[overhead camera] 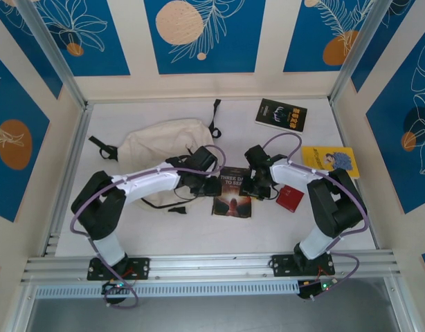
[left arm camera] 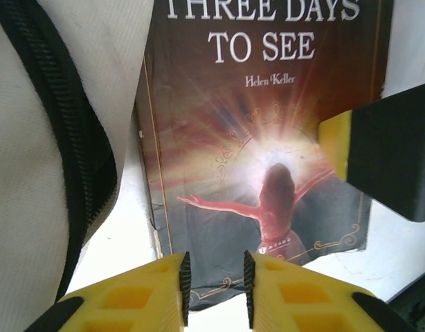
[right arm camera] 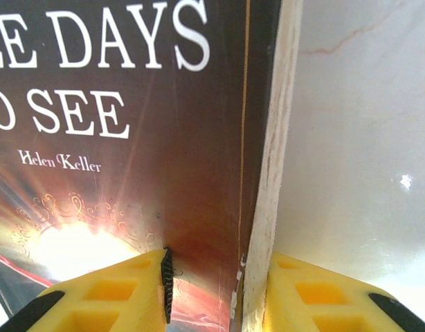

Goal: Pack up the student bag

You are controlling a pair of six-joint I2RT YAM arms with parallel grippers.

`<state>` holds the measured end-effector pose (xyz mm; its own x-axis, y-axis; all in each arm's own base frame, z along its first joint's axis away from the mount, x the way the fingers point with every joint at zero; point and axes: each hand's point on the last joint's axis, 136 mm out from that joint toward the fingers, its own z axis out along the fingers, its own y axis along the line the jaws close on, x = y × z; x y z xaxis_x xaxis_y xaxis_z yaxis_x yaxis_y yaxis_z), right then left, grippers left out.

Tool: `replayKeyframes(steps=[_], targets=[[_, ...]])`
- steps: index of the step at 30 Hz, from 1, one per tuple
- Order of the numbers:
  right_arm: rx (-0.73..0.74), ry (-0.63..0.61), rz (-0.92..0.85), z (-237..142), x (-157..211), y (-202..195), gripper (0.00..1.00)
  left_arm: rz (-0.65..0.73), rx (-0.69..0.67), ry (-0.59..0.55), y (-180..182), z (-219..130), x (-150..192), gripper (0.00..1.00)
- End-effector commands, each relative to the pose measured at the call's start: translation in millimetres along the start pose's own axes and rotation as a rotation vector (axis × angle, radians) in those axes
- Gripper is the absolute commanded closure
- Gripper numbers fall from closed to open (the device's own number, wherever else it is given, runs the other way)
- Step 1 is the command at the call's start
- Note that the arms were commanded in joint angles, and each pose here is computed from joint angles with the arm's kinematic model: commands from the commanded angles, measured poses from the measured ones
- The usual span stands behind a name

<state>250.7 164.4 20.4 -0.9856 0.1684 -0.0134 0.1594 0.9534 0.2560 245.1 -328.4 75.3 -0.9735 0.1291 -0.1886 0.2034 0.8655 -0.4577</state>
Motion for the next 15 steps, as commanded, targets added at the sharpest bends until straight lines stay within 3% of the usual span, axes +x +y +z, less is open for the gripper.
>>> replayKeyframes(steps=[1,7,15], targets=[[0.090,0.051,0.064,9,18,-25,0.65,0.005,-0.038,-0.007,3,8,-4,0.72],[0.102,0.044,0.088,9,19,-30,0.66,-0.003,-0.092,0.030,18,26,2,0.62],[0.061,0.048,0.092,8,19,-22,0.66,0.005,-0.095,0.065,18,45,3,0.61]])
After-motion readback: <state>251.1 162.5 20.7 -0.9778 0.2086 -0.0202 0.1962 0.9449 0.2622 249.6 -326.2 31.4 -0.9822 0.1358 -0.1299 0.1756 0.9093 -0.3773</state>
